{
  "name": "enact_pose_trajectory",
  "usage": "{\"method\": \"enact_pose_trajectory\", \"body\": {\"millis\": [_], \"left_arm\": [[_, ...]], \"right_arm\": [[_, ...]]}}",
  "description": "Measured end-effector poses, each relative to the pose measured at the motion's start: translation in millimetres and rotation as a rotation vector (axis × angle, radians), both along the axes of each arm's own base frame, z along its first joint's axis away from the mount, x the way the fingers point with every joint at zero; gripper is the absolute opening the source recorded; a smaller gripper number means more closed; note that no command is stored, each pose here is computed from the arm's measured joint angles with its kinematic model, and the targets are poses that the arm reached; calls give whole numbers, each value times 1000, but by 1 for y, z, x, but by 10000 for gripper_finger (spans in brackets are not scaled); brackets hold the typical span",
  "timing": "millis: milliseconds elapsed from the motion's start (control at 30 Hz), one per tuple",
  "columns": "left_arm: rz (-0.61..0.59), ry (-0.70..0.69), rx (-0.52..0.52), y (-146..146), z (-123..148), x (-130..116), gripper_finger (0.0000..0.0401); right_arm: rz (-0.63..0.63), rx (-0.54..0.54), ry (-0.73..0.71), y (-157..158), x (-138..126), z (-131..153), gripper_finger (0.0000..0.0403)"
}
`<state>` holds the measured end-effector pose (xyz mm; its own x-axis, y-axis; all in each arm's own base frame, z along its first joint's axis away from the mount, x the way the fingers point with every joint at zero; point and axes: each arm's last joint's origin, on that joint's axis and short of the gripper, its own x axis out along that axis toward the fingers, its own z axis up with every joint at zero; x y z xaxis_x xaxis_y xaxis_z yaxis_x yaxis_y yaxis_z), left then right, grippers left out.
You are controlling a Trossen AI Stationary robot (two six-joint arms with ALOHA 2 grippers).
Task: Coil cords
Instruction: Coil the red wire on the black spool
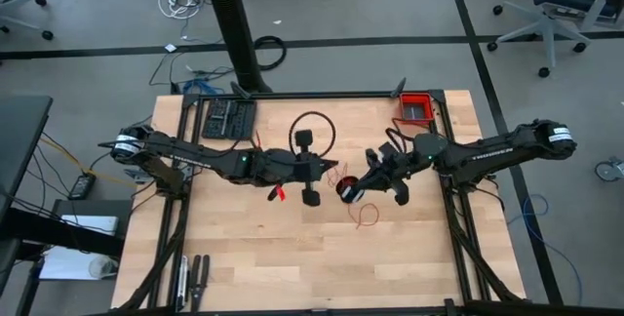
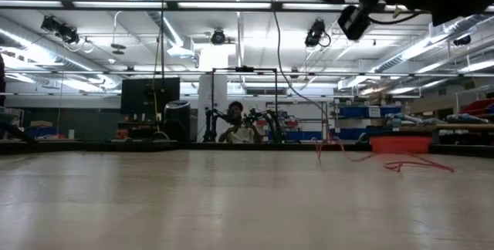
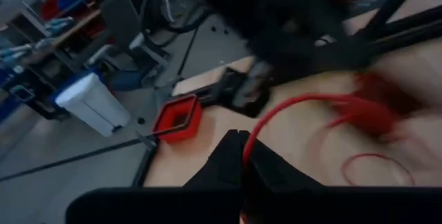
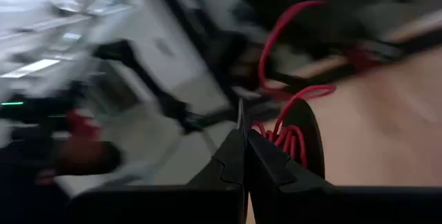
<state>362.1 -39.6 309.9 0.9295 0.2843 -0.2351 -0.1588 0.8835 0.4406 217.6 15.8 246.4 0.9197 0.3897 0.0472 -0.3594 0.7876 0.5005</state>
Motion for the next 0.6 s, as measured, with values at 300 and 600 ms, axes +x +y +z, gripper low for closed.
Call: {"method": "enact_pose_trajectory", "body": {"millis": [300, 600], "left_arm": [[28, -63, 41, 12, 6, 3, 0], [23, -62, 0, 13, 5, 3, 0]], "right_arm": [[200, 42, -218, 14, 13, 5, 4], [203, -31, -642, 24, 10, 20, 5]]}}
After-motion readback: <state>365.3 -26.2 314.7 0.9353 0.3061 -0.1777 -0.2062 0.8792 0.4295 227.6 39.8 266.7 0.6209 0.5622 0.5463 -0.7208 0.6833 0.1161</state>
